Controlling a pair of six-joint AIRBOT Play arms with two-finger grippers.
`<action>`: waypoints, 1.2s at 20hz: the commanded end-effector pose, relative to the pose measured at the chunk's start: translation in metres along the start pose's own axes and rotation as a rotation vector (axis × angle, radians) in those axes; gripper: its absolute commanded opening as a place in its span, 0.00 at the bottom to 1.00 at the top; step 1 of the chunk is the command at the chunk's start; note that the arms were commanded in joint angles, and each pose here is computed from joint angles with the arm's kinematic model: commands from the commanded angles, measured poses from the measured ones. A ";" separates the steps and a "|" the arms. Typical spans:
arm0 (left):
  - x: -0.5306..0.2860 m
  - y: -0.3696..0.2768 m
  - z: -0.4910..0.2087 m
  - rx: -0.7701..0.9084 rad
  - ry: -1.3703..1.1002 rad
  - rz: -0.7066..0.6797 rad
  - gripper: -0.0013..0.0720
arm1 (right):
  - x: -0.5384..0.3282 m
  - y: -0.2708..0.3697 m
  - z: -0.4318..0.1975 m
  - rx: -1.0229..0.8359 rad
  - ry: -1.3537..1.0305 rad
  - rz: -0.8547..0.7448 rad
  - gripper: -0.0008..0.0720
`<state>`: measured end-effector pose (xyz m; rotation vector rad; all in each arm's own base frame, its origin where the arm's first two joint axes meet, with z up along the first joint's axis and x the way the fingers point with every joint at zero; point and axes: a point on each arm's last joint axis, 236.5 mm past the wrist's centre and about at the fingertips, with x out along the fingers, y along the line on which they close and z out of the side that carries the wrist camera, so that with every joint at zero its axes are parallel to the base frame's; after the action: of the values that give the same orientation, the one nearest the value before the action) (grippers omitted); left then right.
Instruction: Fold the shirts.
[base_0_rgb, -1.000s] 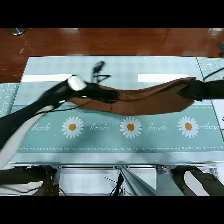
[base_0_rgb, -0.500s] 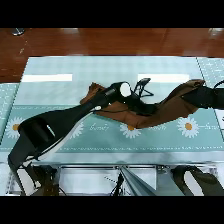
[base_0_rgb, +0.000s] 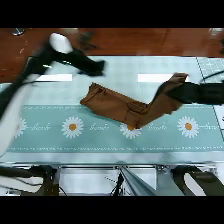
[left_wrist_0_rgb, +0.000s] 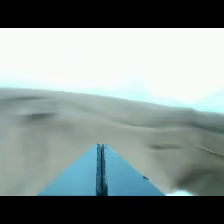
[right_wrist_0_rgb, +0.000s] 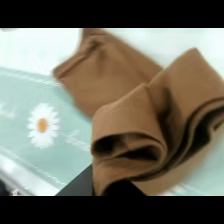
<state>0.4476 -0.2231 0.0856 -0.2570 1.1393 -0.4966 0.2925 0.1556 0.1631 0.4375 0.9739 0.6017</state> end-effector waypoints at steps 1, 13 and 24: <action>-0.136 0.097 0.008 -0.056 -0.285 0.277 0.04 | 0.060 0.040 0.011 -0.049 0.052 0.102 0.05; -0.121 0.057 -0.207 -0.309 -0.444 -0.030 0.04 | 0.328 0.090 0.008 0.025 0.314 0.238 0.05; -0.104 0.069 -0.212 -0.350 -0.395 -0.014 0.04 | 0.145 -0.057 0.085 0.065 0.332 -0.015 0.87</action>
<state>0.2379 -0.0994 0.0546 -0.6324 0.8267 -0.2381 0.4573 0.3041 0.0618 0.5424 1.2494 0.7801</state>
